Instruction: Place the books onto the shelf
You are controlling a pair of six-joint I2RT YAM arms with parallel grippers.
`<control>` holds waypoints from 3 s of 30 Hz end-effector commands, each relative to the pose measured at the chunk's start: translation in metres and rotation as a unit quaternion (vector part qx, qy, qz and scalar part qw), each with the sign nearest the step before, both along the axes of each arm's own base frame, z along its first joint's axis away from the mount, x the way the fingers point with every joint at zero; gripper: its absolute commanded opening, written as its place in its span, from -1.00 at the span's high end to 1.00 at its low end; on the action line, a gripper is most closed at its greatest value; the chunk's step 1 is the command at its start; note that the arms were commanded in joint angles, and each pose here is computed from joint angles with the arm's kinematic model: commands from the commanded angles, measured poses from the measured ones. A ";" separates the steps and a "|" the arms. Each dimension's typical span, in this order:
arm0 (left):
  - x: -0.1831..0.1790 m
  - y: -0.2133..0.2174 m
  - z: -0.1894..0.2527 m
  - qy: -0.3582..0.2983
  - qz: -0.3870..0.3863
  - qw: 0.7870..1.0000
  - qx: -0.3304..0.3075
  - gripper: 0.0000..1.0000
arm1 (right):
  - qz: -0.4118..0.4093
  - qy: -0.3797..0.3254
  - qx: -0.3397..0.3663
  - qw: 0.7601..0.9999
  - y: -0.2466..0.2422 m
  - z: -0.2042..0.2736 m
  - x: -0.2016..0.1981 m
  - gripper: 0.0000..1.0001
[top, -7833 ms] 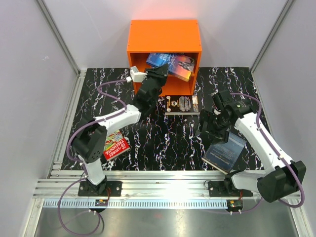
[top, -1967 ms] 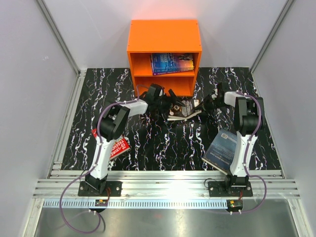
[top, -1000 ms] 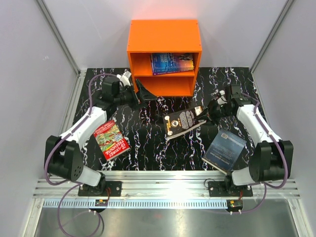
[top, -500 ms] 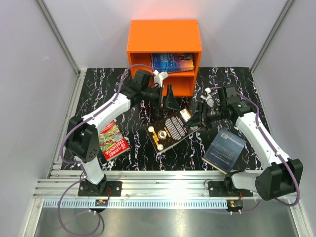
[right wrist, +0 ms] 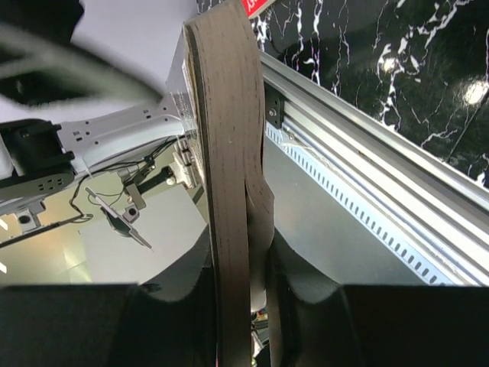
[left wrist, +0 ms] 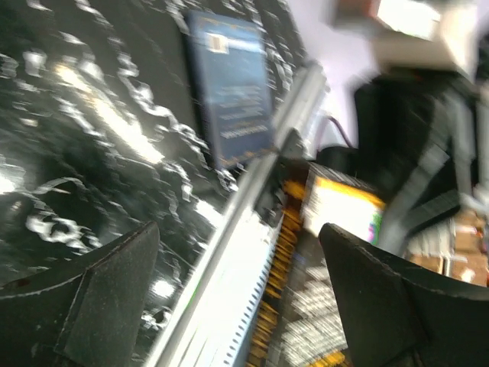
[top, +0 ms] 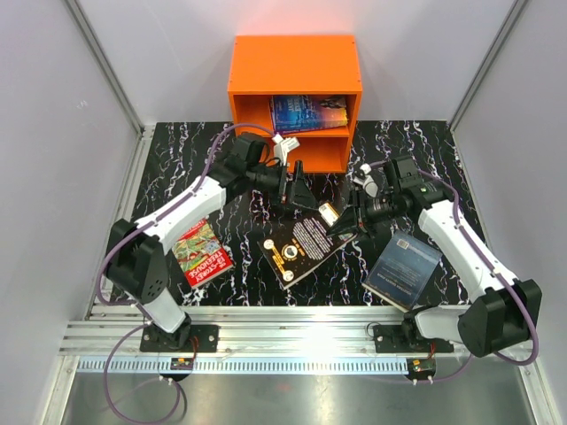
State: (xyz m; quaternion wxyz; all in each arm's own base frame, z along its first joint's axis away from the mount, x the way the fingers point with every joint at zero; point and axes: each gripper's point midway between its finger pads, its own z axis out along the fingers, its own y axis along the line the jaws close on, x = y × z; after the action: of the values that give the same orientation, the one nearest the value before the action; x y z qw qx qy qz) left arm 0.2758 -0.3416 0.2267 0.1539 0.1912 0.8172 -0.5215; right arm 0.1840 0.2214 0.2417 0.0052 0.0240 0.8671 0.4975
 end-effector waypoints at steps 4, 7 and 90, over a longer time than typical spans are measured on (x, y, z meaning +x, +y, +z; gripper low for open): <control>-0.020 0.012 0.049 -0.008 -0.035 0.996 -0.078 -0.75 | 0.021 -0.068 0.040 0.997 0.012 0.031 0.014 1.00; -0.024 0.007 0.058 0.004 -0.055 0.993 -0.101 -0.75 | 0.023 -0.070 0.039 0.997 0.013 0.032 0.015 1.00; 0.200 0.105 -0.101 0.090 0.592 0.757 0.259 -0.97 | -0.061 0.017 -0.215 0.974 -0.045 -0.057 0.007 -0.99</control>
State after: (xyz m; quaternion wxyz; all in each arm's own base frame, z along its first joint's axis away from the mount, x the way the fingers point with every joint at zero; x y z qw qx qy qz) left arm 0.4905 -0.3010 0.0802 0.2426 -0.3775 0.8553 -0.2591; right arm 0.1853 0.1686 0.1822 0.0199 0.0913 0.9576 0.2725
